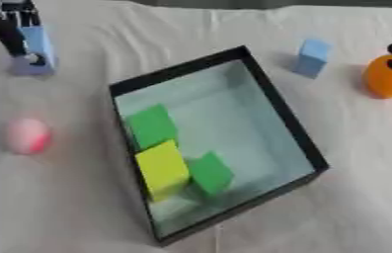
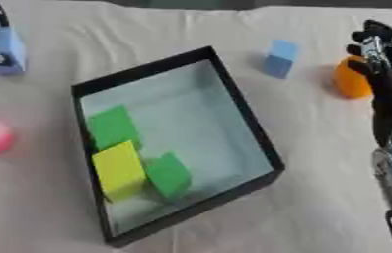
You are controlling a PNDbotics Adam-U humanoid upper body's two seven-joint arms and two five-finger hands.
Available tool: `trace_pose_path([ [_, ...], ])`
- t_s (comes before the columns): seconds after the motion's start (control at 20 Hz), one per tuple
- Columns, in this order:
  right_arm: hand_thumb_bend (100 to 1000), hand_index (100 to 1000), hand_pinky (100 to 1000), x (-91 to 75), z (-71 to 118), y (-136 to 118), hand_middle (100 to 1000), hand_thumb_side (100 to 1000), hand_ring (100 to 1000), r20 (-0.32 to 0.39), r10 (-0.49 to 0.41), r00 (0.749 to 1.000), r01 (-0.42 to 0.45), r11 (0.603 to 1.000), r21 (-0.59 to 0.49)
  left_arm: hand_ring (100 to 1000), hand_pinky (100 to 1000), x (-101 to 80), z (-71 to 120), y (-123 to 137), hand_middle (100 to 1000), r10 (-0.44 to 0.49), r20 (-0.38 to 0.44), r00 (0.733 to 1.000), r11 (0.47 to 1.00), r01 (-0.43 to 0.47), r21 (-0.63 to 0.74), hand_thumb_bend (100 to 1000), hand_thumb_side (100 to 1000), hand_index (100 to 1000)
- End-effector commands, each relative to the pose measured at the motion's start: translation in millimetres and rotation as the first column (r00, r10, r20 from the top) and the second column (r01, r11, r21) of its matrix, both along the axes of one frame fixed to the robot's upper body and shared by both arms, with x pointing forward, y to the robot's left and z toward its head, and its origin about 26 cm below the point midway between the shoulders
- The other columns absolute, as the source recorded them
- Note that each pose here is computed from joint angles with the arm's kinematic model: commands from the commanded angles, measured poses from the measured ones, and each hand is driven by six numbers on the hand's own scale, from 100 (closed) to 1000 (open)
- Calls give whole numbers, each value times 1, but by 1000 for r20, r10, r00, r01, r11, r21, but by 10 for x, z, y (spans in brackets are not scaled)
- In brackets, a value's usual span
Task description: Pick up objects on the table and place them in the box.
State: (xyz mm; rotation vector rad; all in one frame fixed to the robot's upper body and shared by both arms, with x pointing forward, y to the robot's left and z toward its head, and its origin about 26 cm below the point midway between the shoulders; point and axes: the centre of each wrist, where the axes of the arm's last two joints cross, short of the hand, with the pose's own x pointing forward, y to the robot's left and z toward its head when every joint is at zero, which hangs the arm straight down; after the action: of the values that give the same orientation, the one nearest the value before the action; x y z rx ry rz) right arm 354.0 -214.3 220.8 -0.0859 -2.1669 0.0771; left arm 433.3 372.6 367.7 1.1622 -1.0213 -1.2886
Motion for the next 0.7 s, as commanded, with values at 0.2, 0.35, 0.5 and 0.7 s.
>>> trace_pose_path([
  [0.2,100,860,824,-18,56,-88,775,765,823,26,-25,999,25,1000,-16,493,543,-351,564,-547,431,-287,126,950,958,280,67,589,303,503],
  [0.35,100,862,824,-22,70,-123,775,671,826,37,-44,998,44,999,0,486,523,-545,673,-1010,425,-500,129,856,866,493,86,338,100,500],
  [0.5,100,863,824,-24,88,-155,777,674,828,48,-73,996,71,997,33,493,531,-756,711,-1439,431,-644,120,755,765,638,93,371,100,506],
  [0.7,100,863,824,-26,117,-167,779,678,829,61,-100,993,95,992,80,507,541,-880,579,-1962,448,-738,45,673,674,732,105,404,100,521],
])
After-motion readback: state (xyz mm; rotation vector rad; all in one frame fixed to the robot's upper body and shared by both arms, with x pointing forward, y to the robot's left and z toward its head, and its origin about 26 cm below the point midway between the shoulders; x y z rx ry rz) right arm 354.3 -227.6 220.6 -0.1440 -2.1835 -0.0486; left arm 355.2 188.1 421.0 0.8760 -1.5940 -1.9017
